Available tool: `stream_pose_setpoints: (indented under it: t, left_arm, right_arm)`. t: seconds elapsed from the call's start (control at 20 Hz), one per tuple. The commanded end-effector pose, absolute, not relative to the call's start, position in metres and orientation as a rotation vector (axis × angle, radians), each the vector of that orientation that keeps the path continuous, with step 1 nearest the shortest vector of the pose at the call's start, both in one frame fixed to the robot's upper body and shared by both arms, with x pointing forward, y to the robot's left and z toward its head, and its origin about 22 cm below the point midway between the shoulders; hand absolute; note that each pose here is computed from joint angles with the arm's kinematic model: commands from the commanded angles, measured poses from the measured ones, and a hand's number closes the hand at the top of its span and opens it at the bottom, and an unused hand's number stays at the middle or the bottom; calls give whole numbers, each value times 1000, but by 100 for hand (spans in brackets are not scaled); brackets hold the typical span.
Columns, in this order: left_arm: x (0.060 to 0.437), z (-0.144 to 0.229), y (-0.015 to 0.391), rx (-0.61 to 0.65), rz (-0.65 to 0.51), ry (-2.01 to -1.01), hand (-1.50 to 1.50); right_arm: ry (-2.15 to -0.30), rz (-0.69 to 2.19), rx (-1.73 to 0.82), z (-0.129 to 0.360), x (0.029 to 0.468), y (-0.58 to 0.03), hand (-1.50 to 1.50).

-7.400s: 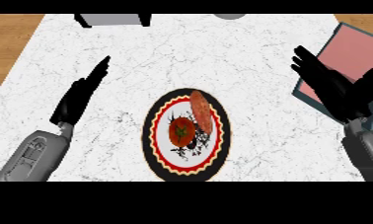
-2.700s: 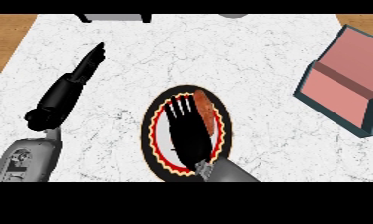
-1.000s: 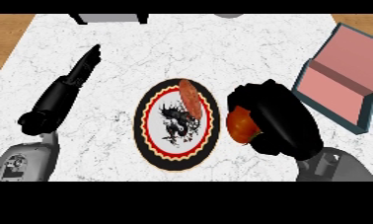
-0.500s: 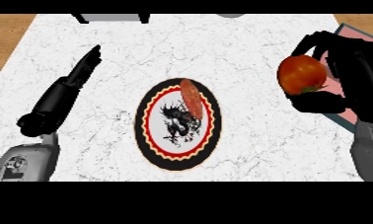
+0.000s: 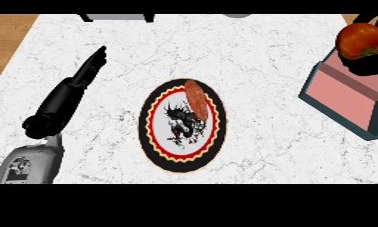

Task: Pick the tomato from the plate and place it in the cardboard box

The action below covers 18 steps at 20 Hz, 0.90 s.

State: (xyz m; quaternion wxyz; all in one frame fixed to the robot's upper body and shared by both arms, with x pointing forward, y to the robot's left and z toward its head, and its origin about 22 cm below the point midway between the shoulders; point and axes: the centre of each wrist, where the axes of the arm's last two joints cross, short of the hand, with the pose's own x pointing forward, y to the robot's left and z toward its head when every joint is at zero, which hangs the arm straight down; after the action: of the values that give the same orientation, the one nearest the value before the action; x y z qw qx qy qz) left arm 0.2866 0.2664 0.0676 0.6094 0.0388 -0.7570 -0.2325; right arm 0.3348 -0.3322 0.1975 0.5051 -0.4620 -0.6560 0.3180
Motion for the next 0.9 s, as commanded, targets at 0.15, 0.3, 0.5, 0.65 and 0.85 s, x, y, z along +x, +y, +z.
stream_pose_setpoints:
  t: [0.15,0.3,0.5,0.65,0.85]
  left_arm:
    - [287,66,257,89,-539,-1756,0]
    - [301,70,265,98,-541,-1758,0]
    - [311,71,252,68,-550,-1766,0]
    - [300,77,269,80,-558,-1758,0]
    - [292,75,256,68,-553,-1767,0]
  right_arm:
    - [-1256,965,-1000,179,354,-389,150]
    - [-1218,1001,-942,184,359,-410,150]
    - [-1105,1098,-888,184,366,-437,150]
    - [-992,1107,-867,162,371,-440,150]
    - [-1073,1200,-687,135,354,-469,-150]
